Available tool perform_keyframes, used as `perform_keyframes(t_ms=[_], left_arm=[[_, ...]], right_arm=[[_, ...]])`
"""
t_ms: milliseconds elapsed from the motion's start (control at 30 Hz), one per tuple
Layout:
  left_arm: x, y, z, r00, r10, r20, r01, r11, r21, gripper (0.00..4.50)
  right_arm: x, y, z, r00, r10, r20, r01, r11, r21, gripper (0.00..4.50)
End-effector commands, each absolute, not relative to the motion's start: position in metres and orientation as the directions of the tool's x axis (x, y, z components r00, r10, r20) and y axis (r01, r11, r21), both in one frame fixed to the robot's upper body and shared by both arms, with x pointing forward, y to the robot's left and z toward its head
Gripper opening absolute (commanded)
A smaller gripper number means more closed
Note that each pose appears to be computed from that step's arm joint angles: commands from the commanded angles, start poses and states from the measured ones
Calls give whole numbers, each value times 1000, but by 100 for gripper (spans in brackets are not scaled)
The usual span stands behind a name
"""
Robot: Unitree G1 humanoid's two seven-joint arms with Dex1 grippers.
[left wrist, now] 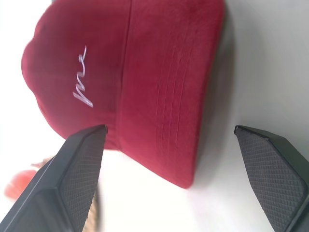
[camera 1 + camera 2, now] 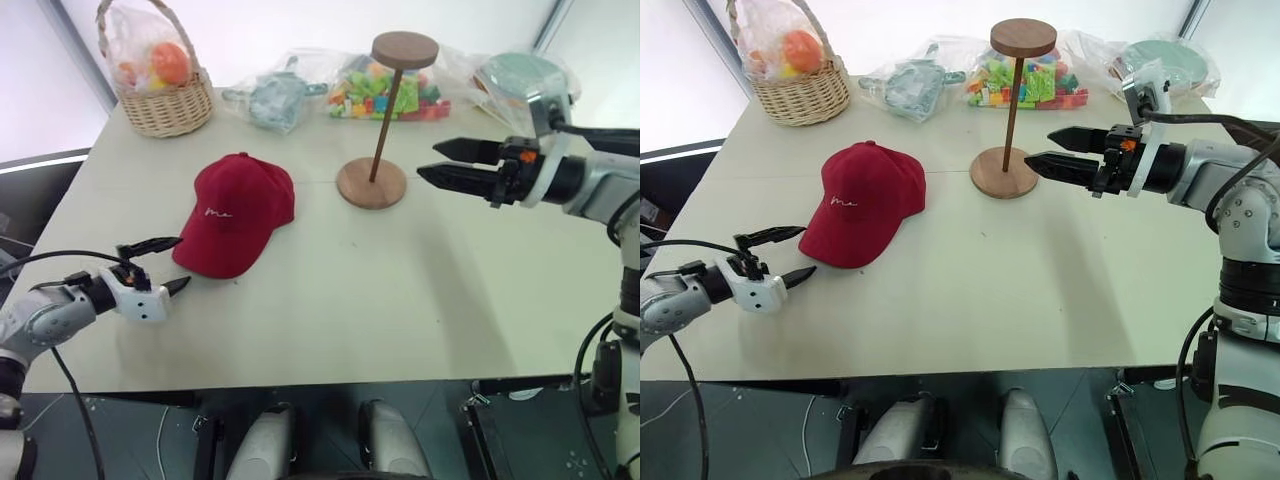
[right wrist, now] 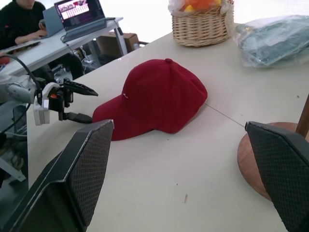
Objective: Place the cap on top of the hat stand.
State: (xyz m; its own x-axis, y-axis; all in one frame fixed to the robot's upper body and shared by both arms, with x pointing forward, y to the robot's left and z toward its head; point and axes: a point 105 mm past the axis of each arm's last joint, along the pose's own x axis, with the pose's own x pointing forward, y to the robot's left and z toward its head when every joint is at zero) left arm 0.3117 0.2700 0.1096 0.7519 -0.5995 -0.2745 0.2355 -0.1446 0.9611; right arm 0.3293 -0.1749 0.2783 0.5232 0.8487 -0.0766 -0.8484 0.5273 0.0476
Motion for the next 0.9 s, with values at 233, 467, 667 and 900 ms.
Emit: perform_keyframes(t_ms=[233, 467, 667, 900], left_arm=[[333, 261, 85, 744, -610, -272, 133, -264, 955, 443], [353, 240, 97, 726, -658, -200, 51, -239, 970, 391], [354, 234, 104, 704, -688, -176, 18, -231, 973, 106], [354, 222, 121, 663, -744, -89, -73, -182, 981, 3]], right_arm=[[328, -176, 297, 541, 841, -33, -841, 540, -18, 450], [327, -178, 298, 557, 830, -30, -831, 556, -23, 450], [326, -181, 295, 573, 819, -25, -819, 573, -24, 450], [328, -179, 295, 573, 820, -13, -820, 572, -21, 450]])
